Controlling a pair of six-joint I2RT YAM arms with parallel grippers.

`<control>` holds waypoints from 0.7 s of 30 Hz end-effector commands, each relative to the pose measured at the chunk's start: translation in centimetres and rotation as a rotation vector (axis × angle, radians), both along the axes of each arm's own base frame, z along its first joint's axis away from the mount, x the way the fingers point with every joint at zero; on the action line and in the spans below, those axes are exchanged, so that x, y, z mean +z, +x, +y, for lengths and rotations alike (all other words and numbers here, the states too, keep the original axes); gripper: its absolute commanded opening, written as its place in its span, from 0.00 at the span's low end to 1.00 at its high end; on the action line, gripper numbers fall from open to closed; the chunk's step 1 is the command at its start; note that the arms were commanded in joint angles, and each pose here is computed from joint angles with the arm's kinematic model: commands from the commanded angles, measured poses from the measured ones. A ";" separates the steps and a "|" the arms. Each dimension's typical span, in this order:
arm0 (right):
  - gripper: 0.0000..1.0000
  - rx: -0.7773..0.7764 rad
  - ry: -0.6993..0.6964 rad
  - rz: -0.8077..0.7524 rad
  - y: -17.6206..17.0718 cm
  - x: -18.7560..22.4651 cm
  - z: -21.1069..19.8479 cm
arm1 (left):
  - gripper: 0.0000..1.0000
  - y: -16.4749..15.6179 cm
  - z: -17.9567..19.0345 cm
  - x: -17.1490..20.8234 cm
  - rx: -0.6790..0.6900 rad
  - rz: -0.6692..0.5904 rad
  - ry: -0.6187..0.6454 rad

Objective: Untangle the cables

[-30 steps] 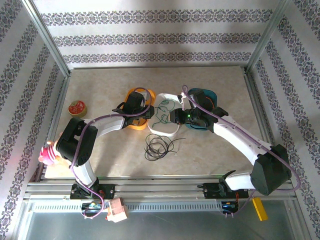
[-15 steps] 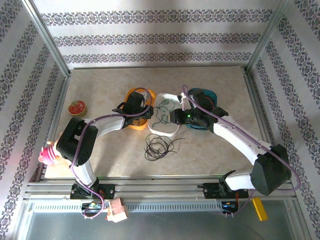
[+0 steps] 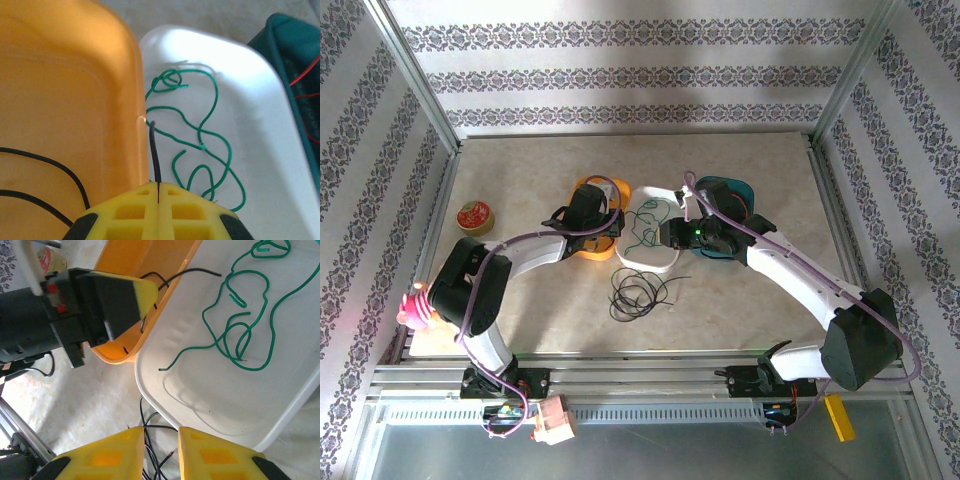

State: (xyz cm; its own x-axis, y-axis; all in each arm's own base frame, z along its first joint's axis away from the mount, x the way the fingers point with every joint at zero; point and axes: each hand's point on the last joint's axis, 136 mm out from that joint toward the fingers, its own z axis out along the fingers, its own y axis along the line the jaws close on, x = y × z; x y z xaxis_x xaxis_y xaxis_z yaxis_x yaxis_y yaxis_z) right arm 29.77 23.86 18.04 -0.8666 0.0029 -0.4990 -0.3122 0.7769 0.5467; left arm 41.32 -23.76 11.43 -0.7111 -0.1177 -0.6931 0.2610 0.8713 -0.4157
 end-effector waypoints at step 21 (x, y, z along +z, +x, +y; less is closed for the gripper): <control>0.25 0.019 -0.002 0.041 -0.5 -0.7 0.1 | 0.02 -0.2 5.7 -4.6 0.306 0.105 0.074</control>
State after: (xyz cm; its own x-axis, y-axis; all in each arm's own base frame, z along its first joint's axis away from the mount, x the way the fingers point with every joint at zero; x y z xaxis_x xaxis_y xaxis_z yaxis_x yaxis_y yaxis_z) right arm 29.70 23.90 17.93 -0.8692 -0.0002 -0.4945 -0.3123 0.7756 0.5486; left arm 41.78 -18.19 8.01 -0.6933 -0.2429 -0.6785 -0.0123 0.9453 -0.3259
